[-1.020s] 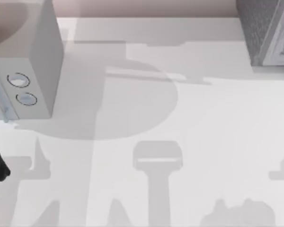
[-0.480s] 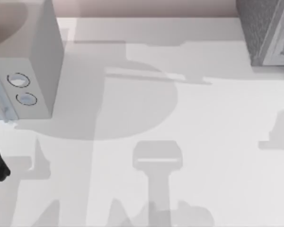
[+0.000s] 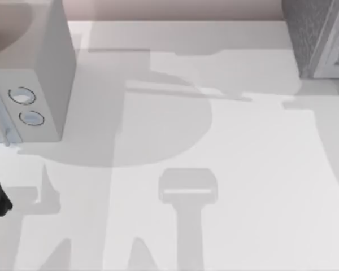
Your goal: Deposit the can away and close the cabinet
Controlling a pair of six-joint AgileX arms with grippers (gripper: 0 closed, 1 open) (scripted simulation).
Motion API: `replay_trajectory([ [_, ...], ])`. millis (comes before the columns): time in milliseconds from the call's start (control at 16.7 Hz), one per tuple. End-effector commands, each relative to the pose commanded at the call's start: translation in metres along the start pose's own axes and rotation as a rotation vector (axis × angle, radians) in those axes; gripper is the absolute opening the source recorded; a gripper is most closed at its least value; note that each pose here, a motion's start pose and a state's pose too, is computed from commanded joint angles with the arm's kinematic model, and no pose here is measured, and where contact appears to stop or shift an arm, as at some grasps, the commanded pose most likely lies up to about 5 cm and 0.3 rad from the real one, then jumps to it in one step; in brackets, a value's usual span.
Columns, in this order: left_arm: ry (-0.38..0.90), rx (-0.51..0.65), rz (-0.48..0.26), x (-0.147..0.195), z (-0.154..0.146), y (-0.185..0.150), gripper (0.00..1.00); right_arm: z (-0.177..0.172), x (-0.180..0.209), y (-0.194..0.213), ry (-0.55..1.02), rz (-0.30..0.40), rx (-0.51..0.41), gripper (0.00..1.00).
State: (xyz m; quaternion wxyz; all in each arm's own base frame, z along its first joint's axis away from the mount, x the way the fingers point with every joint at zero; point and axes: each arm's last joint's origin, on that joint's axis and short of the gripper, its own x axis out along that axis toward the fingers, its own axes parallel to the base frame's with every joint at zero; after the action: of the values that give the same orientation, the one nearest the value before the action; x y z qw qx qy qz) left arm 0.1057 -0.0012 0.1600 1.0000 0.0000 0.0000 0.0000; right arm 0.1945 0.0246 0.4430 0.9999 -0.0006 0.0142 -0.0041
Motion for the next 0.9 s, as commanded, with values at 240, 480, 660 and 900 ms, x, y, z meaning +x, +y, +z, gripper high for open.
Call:
replay_trajectory([
  [240, 0.000, 0.000, 0.000, 0.000, 0.000, 0.000, 1.00, 0.049, 0.037, 0.014, -0.019, 0.004, 0.001, 0.00],
  [480, 0.000, 0.000, 0.000, 0.000, 0.000, 0.000, 1.00, 0.067, 0.058, 0.023, -0.025, 0.009, 0.002, 0.00],
  [660, 0.000, 0.000, 0.000, 0.000, 0.000, 0.000, 1.00, 0.069, 0.060, 0.023, -0.025, 0.010, 0.003, 0.00],
  [900, 0.000, 0.000, 0.000, 0.000, 0.000, 0.000, 1.00, 0.068, 0.060, 0.022, -0.025, 0.007, 0.004, 0.00],
])
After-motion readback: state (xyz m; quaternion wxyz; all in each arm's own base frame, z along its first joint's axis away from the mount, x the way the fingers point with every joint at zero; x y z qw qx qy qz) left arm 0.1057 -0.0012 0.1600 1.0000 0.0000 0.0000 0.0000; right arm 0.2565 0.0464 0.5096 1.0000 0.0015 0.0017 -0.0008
